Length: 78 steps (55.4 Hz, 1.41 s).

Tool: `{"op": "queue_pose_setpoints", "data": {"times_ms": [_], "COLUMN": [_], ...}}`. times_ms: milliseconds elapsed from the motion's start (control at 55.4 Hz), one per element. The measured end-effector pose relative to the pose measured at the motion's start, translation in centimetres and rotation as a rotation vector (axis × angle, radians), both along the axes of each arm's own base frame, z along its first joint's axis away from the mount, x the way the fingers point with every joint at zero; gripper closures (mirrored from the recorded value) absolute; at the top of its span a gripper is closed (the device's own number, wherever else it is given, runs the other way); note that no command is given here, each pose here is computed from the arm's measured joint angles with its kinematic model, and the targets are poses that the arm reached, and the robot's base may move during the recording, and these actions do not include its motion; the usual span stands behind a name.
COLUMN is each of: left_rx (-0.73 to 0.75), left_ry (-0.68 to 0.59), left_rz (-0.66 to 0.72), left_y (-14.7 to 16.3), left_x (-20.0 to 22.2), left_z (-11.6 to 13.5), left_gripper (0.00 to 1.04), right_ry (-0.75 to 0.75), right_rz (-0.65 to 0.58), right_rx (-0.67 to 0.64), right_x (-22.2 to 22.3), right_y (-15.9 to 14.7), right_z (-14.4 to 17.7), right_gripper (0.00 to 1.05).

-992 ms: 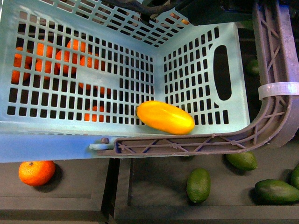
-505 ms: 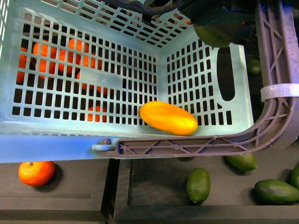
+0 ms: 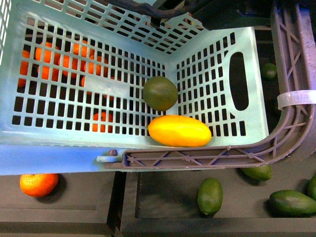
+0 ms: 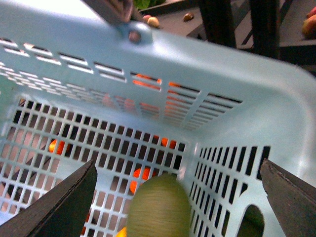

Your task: Pick mango and avocado into basket

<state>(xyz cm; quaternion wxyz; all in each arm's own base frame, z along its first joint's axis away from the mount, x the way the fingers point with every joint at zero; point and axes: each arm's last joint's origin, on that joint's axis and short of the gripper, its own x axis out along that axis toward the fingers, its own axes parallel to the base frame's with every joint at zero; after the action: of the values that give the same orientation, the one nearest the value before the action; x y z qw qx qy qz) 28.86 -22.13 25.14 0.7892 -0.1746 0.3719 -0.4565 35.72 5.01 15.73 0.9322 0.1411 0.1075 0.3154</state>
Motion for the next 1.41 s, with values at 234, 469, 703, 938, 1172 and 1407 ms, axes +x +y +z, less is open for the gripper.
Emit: {"op": "queue_pose_setpoints", "data": {"times_ms": [234, 469, 703, 938, 1172, 1407], "left_rx": [0.001, 0.002, -0.001, 0.0, 0.002, 0.0], "left_ry": [0.0, -0.001, 0.001, -0.001, -0.001, 0.001], "left_rz": [0.002, 0.002, -0.002, -0.001, 0.004, 0.002], "left_y": [0.0, 0.0, 0.0, 0.0, 0.0, 0.0], "left_x": [0.0, 0.0, 0.0, 0.0, 0.0, 0.0], "left_z": [0.0, 0.0, 0.0, 0.0, 0.0, 0.0], "left_gripper": [0.95, 0.95, 0.95, 0.95, 0.95, 0.95], "right_ry": [-0.095, -0.054, 0.002, -0.051, -0.201, -0.21], "right_rz": [-0.205, -0.312, -0.467, -0.512, -0.645, -0.645], "right_rx": [0.005, -0.005, -0.063, -0.061, -0.238, -0.281], "right_x": [-3.8, -11.2, -19.2, -20.8, -21.4, -22.5], "right_y": [-3.9, -6.1, -5.9, -5.9, -5.1, -5.1], "right_z": [4.0, 5.7, 4.8, 4.9, 4.1, 2.8], "right_gripper": [0.08, 0.08, 0.08, 0.08, 0.37, 0.75]}}
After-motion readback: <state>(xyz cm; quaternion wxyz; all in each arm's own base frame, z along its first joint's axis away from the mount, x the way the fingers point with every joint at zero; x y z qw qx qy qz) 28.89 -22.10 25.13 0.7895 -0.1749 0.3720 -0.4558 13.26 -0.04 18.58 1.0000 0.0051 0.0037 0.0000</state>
